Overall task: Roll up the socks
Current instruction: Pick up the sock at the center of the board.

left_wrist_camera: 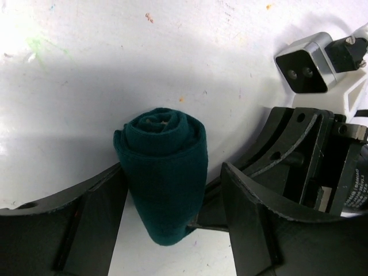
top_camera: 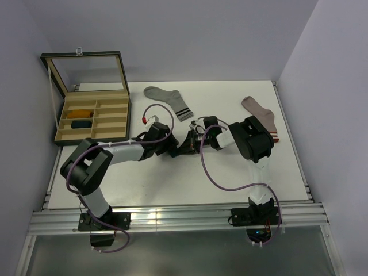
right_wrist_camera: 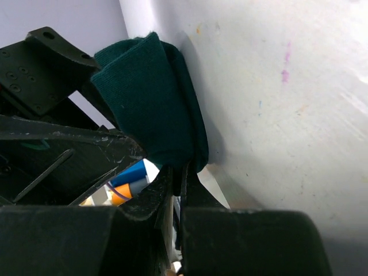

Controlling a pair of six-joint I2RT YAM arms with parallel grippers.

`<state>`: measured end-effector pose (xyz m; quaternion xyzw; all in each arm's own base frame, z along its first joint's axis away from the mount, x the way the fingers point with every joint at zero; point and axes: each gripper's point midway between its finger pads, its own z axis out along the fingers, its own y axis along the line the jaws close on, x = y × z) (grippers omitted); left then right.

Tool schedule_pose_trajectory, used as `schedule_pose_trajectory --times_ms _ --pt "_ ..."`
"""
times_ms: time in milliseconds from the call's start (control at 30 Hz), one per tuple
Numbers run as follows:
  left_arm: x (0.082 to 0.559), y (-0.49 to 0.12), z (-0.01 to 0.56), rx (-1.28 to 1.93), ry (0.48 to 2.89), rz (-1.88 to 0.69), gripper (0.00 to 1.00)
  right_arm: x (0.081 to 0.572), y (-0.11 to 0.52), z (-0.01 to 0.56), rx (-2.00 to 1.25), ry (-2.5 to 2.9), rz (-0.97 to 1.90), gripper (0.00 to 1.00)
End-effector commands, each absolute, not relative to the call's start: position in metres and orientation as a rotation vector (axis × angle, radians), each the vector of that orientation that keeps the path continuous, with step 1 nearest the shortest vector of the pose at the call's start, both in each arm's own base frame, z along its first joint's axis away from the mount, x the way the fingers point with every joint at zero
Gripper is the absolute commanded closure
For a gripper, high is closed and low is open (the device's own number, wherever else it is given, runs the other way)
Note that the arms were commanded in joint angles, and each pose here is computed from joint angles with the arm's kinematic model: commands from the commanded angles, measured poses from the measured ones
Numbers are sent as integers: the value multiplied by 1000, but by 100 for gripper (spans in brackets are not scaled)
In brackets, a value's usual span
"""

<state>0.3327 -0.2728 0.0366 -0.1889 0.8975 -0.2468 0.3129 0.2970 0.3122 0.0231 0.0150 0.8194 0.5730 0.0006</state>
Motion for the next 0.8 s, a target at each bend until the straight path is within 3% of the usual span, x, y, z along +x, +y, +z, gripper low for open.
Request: schedule_pose_trajectory --times_ms 0,133,233,267,333,367,467,567,600,767 --pt "309 -248 -8 -477 2526 -422 30 296 304 -15 219 2686 1662 99" --pt "309 -245 -13 -486 2556 -361 35 299 303 -16 251 2688 1655 99" --pt "307 -242 -18 -476 2588 -300 51 301 302 -16 261 2685 1649 98" --pt "310 -244 -17 -473 2586 -297 61 302 302 -17 265 2687 1641 97" --pt "309 -245 -20 -460 2610 -271 72 304 302 -12 239 2676 1632 94" --pt "307 -245 -25 -455 2625 -258 83 306 302 -10 234 2666 1618 93" --pt "306 -244 -27 -452 2646 -232 100 309 299 5 166 2638 1563 82" --pt "308 -241 -23 -451 2644 -197 100 311 292 28 87 2598 1472 65" --pt "312 -238 -11 -444 2626 -169 100 311 276 49 31 2565 1308 54" --pt "320 -234 4 -448 2600 -158 100 307 245 74 16 2523 1060 45"
